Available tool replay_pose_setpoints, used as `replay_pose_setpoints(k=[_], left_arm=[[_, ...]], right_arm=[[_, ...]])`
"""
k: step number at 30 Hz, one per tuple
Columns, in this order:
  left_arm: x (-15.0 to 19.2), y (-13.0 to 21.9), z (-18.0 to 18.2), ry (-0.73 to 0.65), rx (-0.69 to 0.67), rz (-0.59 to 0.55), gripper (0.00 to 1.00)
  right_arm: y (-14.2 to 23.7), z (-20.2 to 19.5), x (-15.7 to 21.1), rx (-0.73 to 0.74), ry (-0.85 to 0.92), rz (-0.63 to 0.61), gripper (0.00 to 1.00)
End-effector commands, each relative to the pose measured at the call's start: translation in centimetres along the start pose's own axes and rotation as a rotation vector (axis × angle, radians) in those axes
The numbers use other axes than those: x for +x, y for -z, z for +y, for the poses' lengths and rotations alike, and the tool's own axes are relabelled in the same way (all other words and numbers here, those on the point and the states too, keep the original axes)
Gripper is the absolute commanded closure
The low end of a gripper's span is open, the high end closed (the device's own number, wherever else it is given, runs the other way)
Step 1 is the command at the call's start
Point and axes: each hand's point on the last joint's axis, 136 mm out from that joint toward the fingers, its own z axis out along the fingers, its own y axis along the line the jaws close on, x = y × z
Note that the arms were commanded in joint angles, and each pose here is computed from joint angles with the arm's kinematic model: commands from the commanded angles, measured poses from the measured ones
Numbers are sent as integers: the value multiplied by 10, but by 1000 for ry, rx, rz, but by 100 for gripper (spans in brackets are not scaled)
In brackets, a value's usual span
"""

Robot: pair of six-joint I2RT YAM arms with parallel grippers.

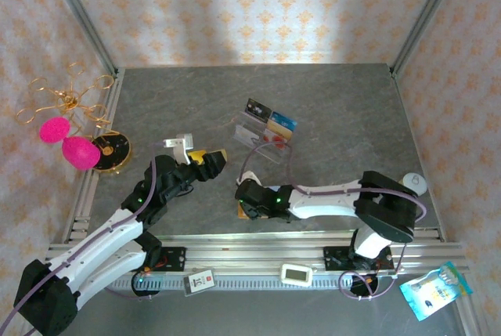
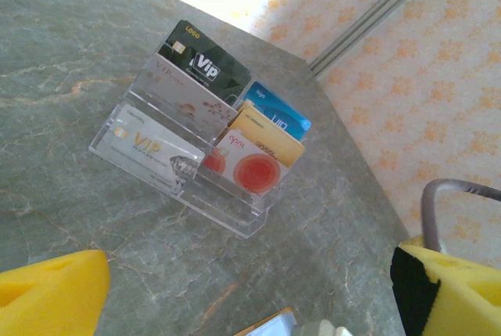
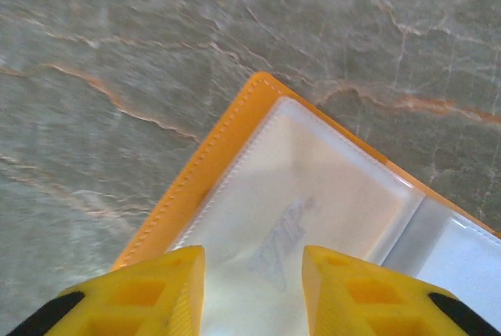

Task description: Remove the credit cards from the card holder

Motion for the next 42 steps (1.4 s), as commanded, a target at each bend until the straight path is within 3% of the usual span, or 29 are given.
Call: replay_pose_setpoints(k=[1,4,7,8,12,17,21,26,29,31,35,42], left_arm=[[8,-2,8,24,-12,19,9],[17,-6,11,40,-17,55,14],[30,-10,14,47,-22,109,21],[37,-12,14,49,-23,131,23],[72,-21,10,35,-27,233,40],[119,-33,10,15,-54,382,85],[141,-36,20,15,-87,462,100],[158,-40,16,-22,-95,532,100],[165,-48,2,-31,-55,564,97],[171,-54,-9,-47,-29,589,93],[192,-63,-27,-75,21,672,89],[241,-74,-36,-105,54,850,87]], right_arm=[[-7,-10,2,118,20,6,64],[-15,-11,13,131,30,42,71],[-14,-12,11,136,7,17,97],[-11,-12,7,124,-12,-12,100],[4,-2,-14,29,-89,-135,100],[17,5,-26,-48,-154,-218,100],[20,4,-22,-78,-180,-235,100],[31,2,-24,-118,-221,-288,100],[45,-6,-30,-118,-267,-343,74],[60,-20,-34,-90,-320,-402,66],[90,-56,-36,1,-449,-507,59],[104,-81,-23,69,-574,-511,57]])
